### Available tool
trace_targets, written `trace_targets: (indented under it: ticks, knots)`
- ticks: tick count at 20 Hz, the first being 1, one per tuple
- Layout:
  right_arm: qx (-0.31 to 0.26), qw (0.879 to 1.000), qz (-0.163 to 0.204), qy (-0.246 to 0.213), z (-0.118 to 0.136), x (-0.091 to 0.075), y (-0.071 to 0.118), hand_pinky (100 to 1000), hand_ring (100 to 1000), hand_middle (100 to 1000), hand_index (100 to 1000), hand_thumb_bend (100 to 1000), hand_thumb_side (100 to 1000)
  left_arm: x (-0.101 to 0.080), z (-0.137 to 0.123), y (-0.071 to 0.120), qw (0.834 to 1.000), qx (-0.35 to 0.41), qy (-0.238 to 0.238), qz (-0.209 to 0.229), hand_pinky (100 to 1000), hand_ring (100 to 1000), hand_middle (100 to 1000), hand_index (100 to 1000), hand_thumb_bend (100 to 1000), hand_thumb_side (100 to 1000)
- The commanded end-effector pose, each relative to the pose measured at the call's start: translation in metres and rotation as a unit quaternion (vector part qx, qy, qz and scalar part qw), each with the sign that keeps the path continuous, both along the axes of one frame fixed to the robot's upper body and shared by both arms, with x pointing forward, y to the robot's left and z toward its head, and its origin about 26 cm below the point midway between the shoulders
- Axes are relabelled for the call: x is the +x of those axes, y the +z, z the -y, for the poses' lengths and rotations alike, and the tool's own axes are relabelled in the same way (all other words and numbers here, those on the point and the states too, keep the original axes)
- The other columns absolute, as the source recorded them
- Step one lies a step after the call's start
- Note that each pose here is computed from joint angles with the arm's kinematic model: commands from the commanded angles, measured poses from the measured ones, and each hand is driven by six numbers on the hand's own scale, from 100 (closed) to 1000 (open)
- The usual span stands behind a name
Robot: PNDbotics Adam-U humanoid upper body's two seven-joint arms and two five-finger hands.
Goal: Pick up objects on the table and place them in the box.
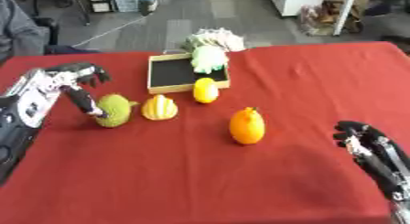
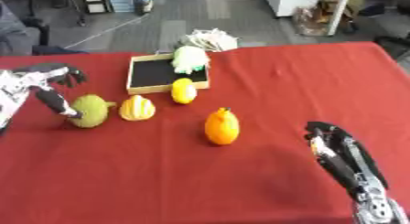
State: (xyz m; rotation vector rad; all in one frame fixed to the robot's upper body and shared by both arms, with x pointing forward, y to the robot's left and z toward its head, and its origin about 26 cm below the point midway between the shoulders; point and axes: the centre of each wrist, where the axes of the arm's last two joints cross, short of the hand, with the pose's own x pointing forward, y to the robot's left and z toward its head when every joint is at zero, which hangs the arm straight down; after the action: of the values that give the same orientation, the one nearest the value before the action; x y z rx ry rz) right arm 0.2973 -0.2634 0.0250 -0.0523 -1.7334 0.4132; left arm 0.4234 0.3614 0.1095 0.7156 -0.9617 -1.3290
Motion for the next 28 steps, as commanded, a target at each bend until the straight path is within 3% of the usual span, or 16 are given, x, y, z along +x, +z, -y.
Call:
trace_targets:
  ticks: [1,4,7,8,9,10,16,19,22,23,24,28]
  knots:
    - [0.000,1.000,0.008,0.004,0.001,0.002,0.005,744,739,723,778,100,512,0.002,-0.004,-0.002,1.000,0.009,0.011,0.008,797,719,720,827,634,100]
    - [0.001,1.000,0.007,0.005,0.001,0.002,0.005,744,739,724,778,100,513,0.002,-0.001,-0.013,1.000,0.003,0.014,0.006,760,661,658,781,552,100]
    - [0.001,1.000,0.007,0.005,0.001,0.002,0.005,744,739,724,778,100,510,0.002,0.002,-0.015,0.999,0.000,0.020,0.027,662,515,494,651,363,100]
    - [0.001,1.000,0.007,0.004,0.001,0.002,0.005,744,739,724,778,100,510,0.003,0.003,-0.012,0.999,-0.004,0.023,0.043,637,484,459,614,339,100]
    - [0.000,1.000,0.007,0.004,0.001,0.002,0.005,744,739,724,778,100,512,0.003,0.003,-0.008,0.998,-0.009,0.026,0.060,601,439,410,565,171,201]
    - [0.000,1.000,0.007,0.003,0.001,0.002,0.005,744,739,724,778,100,510,0.003,0.004,-0.003,0.996,-0.016,0.026,0.078,586,418,383,545,302,100]
    - [-0.001,1.000,0.005,0.004,0.002,0.002,0.004,744,739,725,778,100,511,0.006,0.015,0.065,0.980,-0.040,0.015,0.193,579,389,349,522,319,100]
    - [-0.001,1.000,0.004,0.007,0.001,0.002,0.003,744,739,725,777,100,514,0.014,0.021,0.087,0.971,-0.032,0.035,0.235,595,403,362,534,345,100]
    - [0.000,1.000,0.006,0.012,-0.001,0.003,0.005,744,739,725,777,100,516,0.027,0.026,0.088,0.965,-0.022,0.059,0.253,613,425,384,554,382,100]
    - [0.000,1.000,0.008,0.014,-0.002,0.004,0.006,744,739,725,777,100,517,0.032,0.027,0.085,0.964,-0.021,0.068,0.255,626,435,393,563,452,100]
    - [0.001,1.000,0.010,0.016,-0.003,0.005,0.008,744,739,725,777,100,517,0.035,0.027,0.082,0.963,-0.021,0.077,0.257,633,443,402,572,408,100]
    - [0.003,0.999,0.023,0.029,-0.009,0.011,0.016,744,739,726,777,100,521,0.049,0.026,0.070,0.954,-0.032,0.120,0.274,657,465,428,598,429,100]
